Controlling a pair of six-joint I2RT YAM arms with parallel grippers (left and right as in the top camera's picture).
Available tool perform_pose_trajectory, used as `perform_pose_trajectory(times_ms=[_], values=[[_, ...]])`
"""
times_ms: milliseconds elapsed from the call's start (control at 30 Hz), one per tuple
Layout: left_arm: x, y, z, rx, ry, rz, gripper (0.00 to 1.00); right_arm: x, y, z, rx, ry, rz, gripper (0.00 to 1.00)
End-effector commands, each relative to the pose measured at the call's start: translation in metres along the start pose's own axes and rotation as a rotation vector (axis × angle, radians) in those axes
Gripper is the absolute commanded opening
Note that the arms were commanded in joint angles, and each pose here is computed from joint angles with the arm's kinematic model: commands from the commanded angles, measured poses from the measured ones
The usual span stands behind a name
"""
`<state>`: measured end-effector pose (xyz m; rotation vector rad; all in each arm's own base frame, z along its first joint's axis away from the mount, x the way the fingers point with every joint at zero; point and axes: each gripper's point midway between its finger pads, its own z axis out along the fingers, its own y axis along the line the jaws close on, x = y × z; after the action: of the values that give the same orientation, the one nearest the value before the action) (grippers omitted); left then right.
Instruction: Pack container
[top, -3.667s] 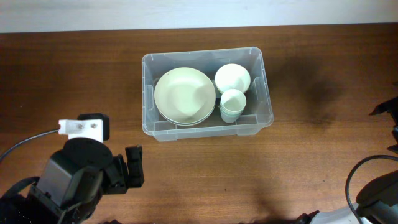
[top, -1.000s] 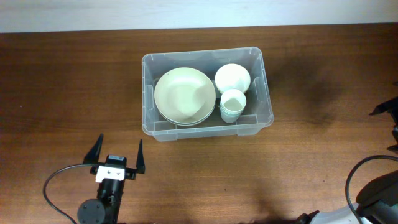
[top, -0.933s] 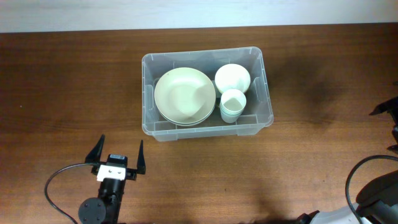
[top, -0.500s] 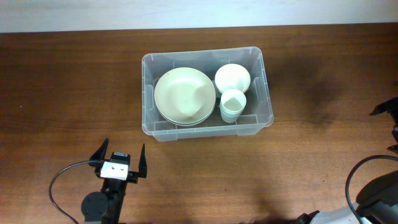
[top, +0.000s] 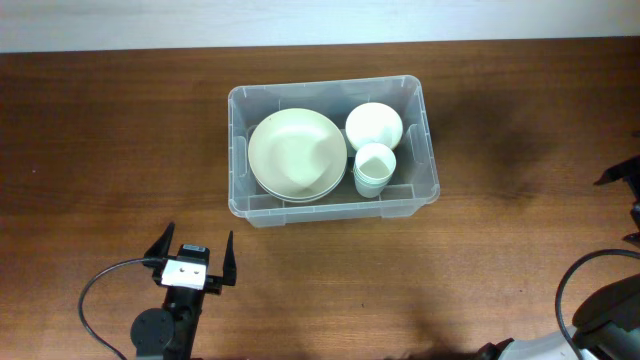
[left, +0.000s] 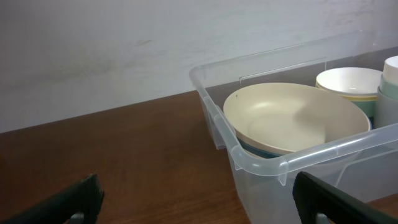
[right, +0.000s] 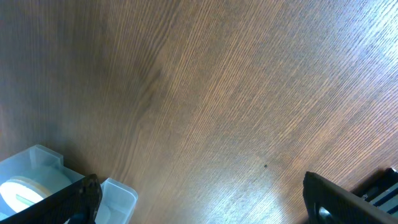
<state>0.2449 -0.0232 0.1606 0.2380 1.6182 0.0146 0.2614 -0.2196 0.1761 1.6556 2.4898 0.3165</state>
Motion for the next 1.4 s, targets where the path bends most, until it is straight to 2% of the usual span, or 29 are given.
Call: perform_pose_trajectory(times_ms=[0,567,800,933,1133,1367], values=[[0.001,0.002,0.000,-0.011,0.001,0.009,0.99,0.001,-0.002,0.000,0.005,0.000,0.011,0.99],[0.001,0.002,0.000,-0.011,0.001,0.009,0.99,0.001,-0.002,0.000,0.005,0.000,0.011,0.99],[0.001,0.002,0.000,-0.011,0.001,0.009,0.99,0.009,0.013,0.005,0.007,0.015,-0.040,0.99],[0.001,0.002,0.000,-0.011,0.001,0.009,1.00,0.018,0.027,-0.008,-0.014,-0.022,-0.090,0.99],[0.001,0.002,0.000,-0.011,0.001,0.009,0.99,0.066,0.065,-0.069,-0.119,-0.185,-0.265,0.99],[0.001,0.002,0.000,-0.011,0.001,0.009,1.00,0.156,0.086,-0.111,-0.256,-0.276,-0.520,0.99]])
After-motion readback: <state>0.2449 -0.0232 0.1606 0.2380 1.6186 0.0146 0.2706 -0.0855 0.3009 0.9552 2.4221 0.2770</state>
